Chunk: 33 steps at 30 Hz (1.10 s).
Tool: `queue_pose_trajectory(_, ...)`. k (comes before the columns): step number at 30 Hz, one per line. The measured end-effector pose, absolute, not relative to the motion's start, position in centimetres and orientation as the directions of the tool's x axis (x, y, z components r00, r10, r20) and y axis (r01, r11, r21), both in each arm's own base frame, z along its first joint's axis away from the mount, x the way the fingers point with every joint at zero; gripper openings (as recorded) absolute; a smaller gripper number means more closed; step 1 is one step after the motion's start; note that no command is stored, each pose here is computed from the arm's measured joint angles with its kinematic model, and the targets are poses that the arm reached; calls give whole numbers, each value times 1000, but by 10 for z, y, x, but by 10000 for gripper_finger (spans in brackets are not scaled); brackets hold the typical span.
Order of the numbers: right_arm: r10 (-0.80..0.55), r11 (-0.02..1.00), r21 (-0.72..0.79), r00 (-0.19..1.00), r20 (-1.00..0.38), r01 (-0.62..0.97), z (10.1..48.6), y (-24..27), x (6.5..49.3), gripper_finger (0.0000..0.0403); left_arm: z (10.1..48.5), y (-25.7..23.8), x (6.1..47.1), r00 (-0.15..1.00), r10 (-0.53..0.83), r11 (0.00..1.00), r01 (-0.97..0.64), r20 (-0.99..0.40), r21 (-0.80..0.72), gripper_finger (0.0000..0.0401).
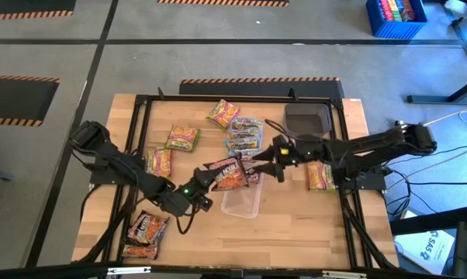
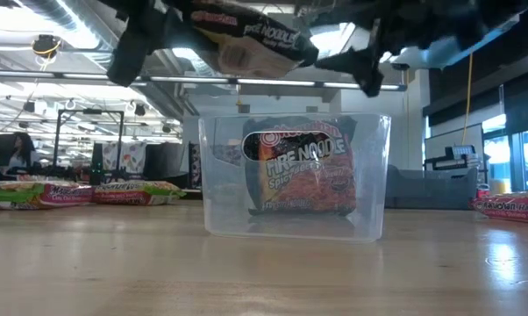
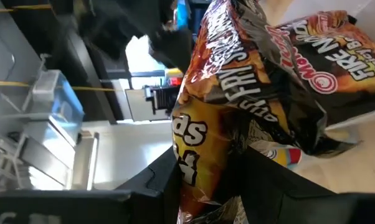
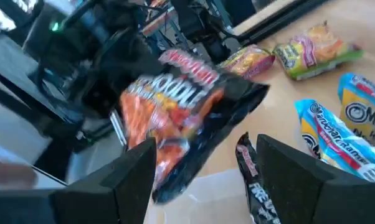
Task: Sort Maruchan noodles
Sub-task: Put the top black noodle pack into the bottom transparent bin
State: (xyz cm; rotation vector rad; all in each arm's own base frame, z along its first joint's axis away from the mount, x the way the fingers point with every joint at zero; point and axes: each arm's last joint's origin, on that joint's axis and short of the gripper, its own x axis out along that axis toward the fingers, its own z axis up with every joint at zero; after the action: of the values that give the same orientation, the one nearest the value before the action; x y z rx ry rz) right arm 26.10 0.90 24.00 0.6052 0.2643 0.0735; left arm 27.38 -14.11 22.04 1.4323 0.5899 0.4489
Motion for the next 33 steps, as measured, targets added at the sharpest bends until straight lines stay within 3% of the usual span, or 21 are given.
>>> queue_pose_trajectory(6,222,741,670,956,-194,-36,227,1,276,257,229,-141,280,792,603,106,35,-93,994,126)
queue_pose_trajectory(23,368,691,695,924,-105,-197,234,5,304,257,241,-140,287,800,594,96,32,-83,995,126)
queue_pose_trajectory(29,513,632,712,854,-88,-307,237,9,302,257,241,-146,284,811,579,103,22,-78,994,126)
queue_pose_trajectory(33,472,644,710,878,-75,-286,238,8,302,257,244,-146,285,814,577,117,-2,-66,993,126)
